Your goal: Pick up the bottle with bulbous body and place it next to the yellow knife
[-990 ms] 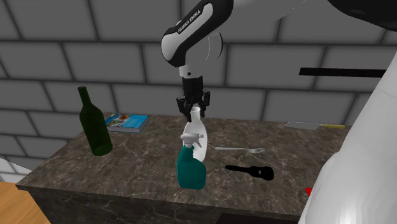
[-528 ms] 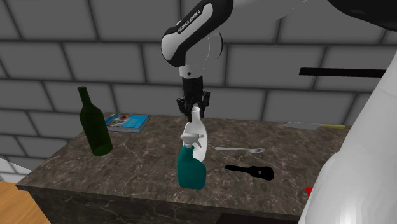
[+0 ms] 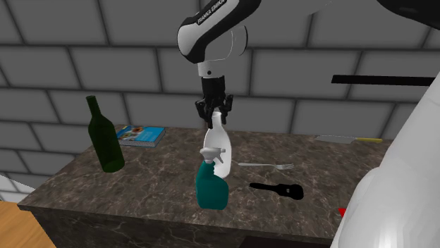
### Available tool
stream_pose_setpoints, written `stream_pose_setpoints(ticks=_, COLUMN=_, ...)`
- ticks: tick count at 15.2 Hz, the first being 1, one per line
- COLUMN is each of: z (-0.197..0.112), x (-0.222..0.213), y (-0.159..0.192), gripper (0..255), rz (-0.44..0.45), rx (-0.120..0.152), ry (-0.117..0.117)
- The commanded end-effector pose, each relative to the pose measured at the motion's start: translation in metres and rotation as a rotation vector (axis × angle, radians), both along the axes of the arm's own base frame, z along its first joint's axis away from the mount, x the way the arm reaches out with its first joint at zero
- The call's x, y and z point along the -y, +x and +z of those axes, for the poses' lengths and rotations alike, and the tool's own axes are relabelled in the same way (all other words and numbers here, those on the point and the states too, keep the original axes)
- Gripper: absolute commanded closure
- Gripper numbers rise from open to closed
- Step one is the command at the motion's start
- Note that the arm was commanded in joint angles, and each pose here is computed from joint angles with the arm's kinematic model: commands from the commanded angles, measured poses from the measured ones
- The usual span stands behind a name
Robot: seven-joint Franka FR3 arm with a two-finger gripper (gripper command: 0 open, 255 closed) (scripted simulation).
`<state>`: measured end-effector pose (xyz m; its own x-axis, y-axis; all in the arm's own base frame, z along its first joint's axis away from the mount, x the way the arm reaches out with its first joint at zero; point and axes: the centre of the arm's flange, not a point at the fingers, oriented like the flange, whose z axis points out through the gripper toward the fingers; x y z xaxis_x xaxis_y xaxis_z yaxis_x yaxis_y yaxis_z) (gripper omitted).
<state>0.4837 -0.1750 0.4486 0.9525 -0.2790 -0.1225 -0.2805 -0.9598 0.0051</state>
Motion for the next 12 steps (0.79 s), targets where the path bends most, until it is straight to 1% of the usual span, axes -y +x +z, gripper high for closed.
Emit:
stream_pose_setpoints(ticks=1, z=0.010, x=0.001, y=0.000, gripper=255, rz=0.000, rx=0.000, ry=0.000)
stream_pose_setpoints(ticks=12, z=0.068, x=0.001, y=0.000, gripper=255, rz=0.000, rx=0.000, ry=0.000)
